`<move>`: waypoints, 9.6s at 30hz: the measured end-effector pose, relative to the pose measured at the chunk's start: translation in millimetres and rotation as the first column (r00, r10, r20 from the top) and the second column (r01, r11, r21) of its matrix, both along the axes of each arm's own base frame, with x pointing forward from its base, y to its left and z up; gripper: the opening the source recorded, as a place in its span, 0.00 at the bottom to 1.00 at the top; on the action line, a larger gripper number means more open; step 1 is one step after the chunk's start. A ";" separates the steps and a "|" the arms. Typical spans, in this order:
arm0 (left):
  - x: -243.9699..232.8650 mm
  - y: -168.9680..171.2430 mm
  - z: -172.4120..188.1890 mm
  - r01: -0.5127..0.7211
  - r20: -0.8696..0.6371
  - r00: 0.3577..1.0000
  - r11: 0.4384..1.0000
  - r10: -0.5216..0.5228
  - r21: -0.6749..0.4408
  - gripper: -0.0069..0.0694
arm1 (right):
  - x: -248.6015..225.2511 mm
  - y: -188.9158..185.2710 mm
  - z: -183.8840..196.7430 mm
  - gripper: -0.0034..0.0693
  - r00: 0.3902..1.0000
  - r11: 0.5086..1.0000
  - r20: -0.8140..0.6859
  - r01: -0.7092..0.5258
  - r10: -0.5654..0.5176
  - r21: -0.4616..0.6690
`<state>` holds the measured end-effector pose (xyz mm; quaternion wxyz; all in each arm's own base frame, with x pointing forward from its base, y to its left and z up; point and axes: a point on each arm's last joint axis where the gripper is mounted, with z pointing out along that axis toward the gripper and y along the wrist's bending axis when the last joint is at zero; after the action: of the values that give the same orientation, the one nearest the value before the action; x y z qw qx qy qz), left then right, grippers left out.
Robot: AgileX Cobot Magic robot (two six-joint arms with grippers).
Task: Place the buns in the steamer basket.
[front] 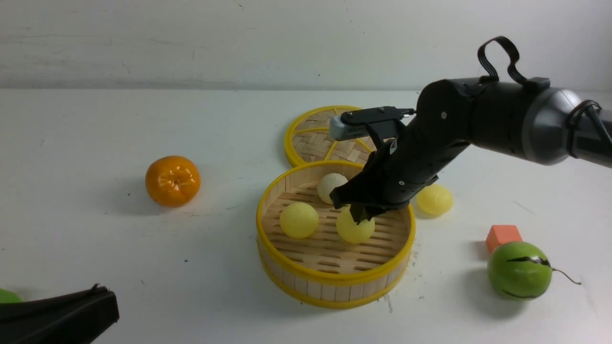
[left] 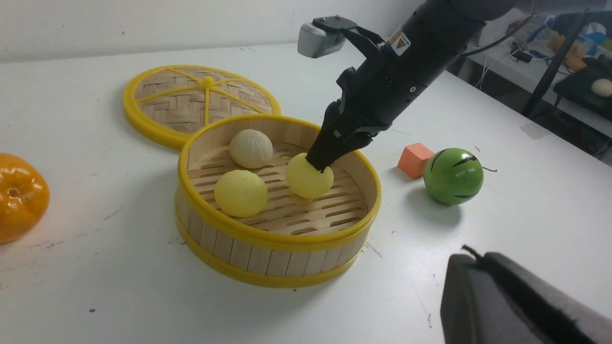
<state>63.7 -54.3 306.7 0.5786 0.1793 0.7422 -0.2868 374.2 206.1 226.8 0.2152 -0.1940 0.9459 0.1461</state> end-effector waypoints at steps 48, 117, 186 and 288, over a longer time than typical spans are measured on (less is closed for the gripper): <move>-3.0 -1.1 -7.2 0.032 -0.066 0.997 0.998 -0.029 0.047 0.12 | 99.6 -107.9 -29.1 0.54 0.956 0.962 -0.135 0.247 -0.262 -0.118; -1.1 -0.3 -3.4 0.012 -0.024 1.000 0.999 -0.011 0.031 0.15 | -45.7 17.3 109.5 0.06 0.976 0.979 -0.086 -0.201 0.198 -0.027; -45.6 26.8 -33.7 0.032 0.133 0.991 0.997 -0.023 -0.066 0.07 | -263.9 -105.4 144.8 0.04 0.993 0.991 -0.033 0.115 -0.114 0.064; -11.6 46.5 -136.3 -0.567 -0.176 0.811 0.824 0.558 0.001 0.07 | -322.0 -203.6 -54.1 0.07 0.588 0.853 0.627 0.435 -0.511 0.288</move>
<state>52.1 -7.9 170.5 0.5771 -0.0879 0.8005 -0.1358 52.2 2.5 172.6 0.5883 0.0365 0.8062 0.0507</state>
